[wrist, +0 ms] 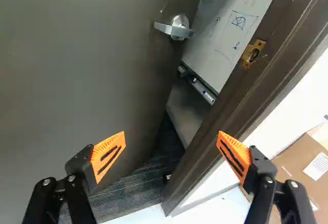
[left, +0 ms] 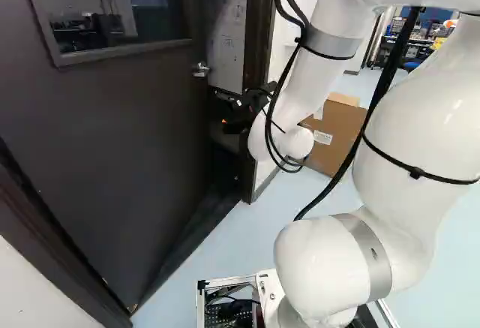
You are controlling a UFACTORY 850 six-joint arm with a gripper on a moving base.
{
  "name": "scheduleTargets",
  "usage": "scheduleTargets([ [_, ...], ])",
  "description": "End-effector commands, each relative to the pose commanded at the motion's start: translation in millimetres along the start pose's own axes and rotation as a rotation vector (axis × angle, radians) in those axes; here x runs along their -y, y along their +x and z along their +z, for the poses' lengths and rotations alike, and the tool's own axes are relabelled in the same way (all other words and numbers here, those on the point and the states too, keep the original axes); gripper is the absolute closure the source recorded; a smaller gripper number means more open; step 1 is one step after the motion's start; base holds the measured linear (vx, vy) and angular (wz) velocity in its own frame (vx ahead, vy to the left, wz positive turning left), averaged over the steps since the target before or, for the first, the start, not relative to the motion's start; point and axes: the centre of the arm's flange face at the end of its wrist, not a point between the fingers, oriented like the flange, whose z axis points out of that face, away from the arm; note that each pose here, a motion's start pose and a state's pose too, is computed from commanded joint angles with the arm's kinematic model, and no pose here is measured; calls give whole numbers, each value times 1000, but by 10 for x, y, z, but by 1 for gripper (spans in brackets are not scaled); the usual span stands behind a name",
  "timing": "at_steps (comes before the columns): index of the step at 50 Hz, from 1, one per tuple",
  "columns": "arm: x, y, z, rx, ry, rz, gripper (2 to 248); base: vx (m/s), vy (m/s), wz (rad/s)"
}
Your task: Open the door and move inside
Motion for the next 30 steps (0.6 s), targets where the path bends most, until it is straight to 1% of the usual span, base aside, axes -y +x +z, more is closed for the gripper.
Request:
scheduleTargets([
  [6,0,0,0,0,0,0,3,91,10,-62],
  [12,0,0,0,0,0,0,3,80,51,-33],
  [30,0,0,0,0,0,0,3,108,89,-23],
])
